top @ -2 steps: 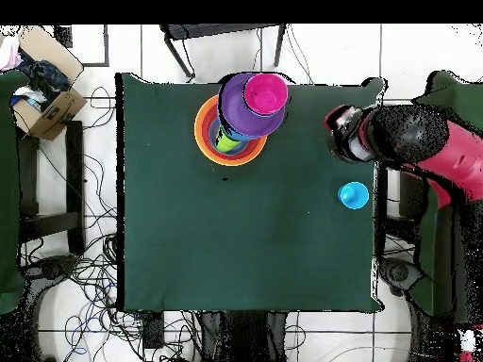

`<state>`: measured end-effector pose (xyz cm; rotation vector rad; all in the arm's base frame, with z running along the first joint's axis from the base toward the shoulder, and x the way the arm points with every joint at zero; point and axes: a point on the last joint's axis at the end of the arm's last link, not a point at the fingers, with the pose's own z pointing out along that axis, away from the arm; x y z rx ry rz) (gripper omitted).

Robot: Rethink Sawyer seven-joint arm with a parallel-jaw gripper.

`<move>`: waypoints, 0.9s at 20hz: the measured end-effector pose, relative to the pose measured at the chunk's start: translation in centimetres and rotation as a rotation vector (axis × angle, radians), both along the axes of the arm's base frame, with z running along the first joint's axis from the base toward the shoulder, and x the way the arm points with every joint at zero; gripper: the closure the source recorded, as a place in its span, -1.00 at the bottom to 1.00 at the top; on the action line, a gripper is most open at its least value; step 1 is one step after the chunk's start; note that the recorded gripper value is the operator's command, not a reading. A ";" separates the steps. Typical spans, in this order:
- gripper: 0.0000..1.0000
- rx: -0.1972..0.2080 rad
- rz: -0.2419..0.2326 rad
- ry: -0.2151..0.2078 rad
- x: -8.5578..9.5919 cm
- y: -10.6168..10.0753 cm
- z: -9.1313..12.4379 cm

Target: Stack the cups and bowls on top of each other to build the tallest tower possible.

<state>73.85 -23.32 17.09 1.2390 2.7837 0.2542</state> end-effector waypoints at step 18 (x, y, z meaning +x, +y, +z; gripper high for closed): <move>-1.00 0.028 0.033 0.019 0.3 0.9 -4.7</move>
